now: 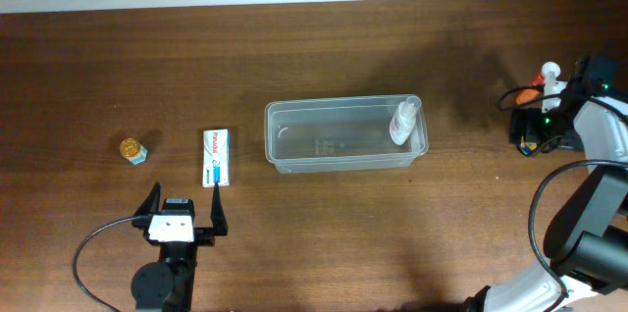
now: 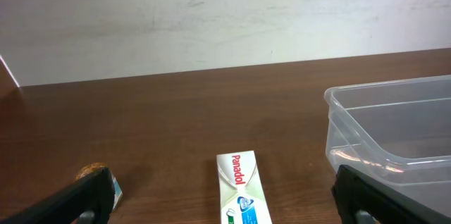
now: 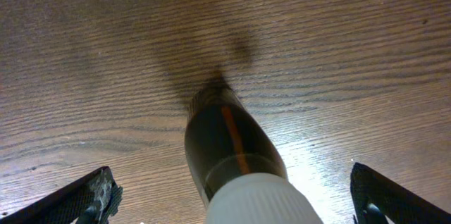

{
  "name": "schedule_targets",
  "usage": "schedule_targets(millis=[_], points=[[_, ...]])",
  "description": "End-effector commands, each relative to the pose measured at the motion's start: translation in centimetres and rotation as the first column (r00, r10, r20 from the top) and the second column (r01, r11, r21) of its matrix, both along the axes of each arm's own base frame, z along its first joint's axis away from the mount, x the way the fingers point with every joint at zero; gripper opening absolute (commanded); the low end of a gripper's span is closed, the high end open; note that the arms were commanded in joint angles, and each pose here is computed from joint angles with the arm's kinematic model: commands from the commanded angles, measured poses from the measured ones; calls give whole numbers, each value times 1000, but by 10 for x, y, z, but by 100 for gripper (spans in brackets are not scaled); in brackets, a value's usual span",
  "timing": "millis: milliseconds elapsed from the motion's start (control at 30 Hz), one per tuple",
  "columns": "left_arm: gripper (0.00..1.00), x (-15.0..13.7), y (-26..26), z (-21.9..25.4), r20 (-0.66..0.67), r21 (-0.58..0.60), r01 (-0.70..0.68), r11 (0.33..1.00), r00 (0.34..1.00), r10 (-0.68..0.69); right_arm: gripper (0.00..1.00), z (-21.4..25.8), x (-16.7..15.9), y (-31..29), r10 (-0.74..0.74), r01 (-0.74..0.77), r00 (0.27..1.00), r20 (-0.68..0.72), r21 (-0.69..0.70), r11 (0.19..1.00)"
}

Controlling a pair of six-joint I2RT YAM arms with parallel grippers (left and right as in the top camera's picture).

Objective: Pack container
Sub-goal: 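Move the right gripper to the dark brown bottle and descend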

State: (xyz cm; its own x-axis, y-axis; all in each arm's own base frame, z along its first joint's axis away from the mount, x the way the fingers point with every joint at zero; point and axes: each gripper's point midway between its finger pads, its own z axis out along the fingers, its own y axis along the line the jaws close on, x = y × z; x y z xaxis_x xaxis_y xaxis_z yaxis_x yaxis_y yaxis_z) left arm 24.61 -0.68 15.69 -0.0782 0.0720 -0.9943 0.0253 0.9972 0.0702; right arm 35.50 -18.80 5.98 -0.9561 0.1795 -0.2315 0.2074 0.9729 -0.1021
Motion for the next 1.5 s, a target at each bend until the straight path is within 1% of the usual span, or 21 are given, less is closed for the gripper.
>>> schedule_targets(millis=[0, 200, 400, 500, 600, 633, 667, 800, 900, 1000, 1267, 1333, 1467], points=[[99, 0, -1, -1, -1, 15, 8, 1000, 1000, -8, 99, 2, 1, -3, 21, -21, 1000, 13, -9, 1000], [99, 0, -1, -1, -1, 15, 8, 1000, 1000, -8, 99, 3, 4, -5, 21, -21, 999, 27, -16, 1000], [99, 0, -1, -1, -1, 15, 8, 1000, 1000, -8, 100, 7, 14, -10, 46, -43, 997, 66, -43, 998], [99, 0, -1, -1, -1, 15, 8, 1000, 1000, -8, 96, 7, 19, -4, 63, -61, 994, 90, -16, 998], [100, 0, -1, -1, 0, 15, 8, 1000, 1000, -8, 95, 7, 20, -3, 67, -66, 993, 97, -11, 998], [99, 0, -1, -1, 0, 15, 8, 1000, 1000, -8, 93, 7, 20, -3, 72, -71, 993, 96, -12, 997], [99, 0, -1, -1, 0, 15, 8, 1000, 1000, -8, 89, 7, 19, -3, 71, -70, 993, 93, -10, 997], [99, 0, -1, -1, -1, 15, 8, 1000, 1000, -8, 77, 6, 17, -2, 70, -70, 994, 82, -3, 998], [99, 0, -1, -1, 0, 15, 8, 1000, 1000, -8, 72, 5, 16, -1, 69, -70, 994, 79, -2, 998], [99, 0, -1, -1, -1, 15, 8, 1000, 1000, -8, 70, 5, 15, -3, 63, -63, 995, 79, -1, 998], [99, 0, -1, -1, -1, 15, 8, 1000, 1000, -8, 57, 5, 10, -13, 24, -26, 996, 87, 11, 1000], [99, 0, -1, -1, -1, 15, 8, 1000, 1000, -8, 55, 5, 10, -13, 23, -26, 995, 95, 25, 999], [99, 0, -1, -1, -1, 15, 8, 1000, 1000, -8, 55, 6, 13, -8, 30, -36, 993, 113, 52, 998]])
